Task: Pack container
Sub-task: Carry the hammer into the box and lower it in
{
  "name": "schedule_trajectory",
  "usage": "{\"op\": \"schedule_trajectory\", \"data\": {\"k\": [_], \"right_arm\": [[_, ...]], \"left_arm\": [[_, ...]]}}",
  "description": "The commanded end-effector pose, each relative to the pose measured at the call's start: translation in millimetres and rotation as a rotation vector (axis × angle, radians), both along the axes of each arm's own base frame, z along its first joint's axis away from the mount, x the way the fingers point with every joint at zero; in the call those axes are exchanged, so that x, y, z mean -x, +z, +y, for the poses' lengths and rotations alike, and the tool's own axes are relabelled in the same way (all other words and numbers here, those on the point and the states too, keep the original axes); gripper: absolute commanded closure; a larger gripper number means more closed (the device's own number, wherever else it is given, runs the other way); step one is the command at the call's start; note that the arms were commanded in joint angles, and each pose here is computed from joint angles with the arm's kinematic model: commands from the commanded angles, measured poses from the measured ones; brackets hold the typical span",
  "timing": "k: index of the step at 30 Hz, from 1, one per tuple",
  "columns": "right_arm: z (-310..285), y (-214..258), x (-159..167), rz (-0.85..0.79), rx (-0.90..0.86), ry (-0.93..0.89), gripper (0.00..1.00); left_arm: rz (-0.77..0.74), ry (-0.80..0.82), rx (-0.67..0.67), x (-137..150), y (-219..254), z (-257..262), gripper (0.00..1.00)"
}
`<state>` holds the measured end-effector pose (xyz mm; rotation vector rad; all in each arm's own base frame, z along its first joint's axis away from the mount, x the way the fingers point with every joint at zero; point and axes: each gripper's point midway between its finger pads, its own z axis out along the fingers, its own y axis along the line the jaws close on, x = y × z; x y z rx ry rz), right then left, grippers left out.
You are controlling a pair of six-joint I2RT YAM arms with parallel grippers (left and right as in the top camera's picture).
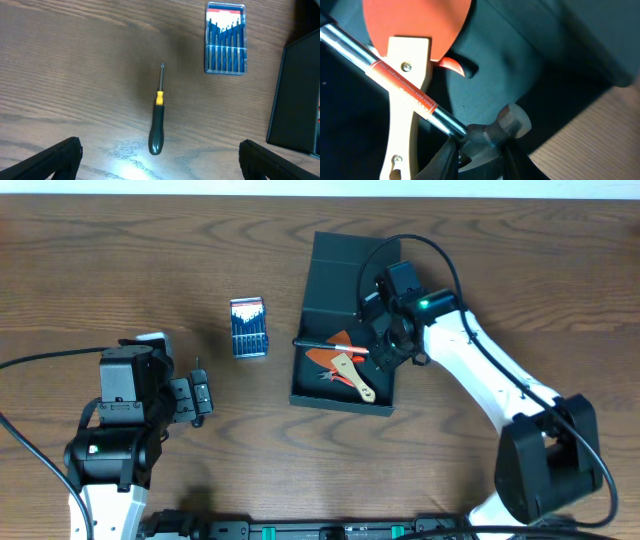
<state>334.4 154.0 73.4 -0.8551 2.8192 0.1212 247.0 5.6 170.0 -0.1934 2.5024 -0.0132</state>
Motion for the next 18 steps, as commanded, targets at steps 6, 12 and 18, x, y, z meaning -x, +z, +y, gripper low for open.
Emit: {"op": "schedule_trajectory", "data": {"k": [6, 12, 18], "right_arm": [[1, -6, -7, -0.011, 0.017, -0.025, 0.99], [-6, -6, -12, -0.012, 0.011, -0.090, 0.99], [-15, -5, -16, -0.007, -0.002, -0.199, 0.99]], "left_arm": [[-0.021, 0.001, 0.002, -2, 9, -1, 0.01], [-0.021, 0.001, 0.003, -2, 9, -1, 0.02], [-0.021, 0.001, 0.002, -2, 9, -1, 0.02]]}}
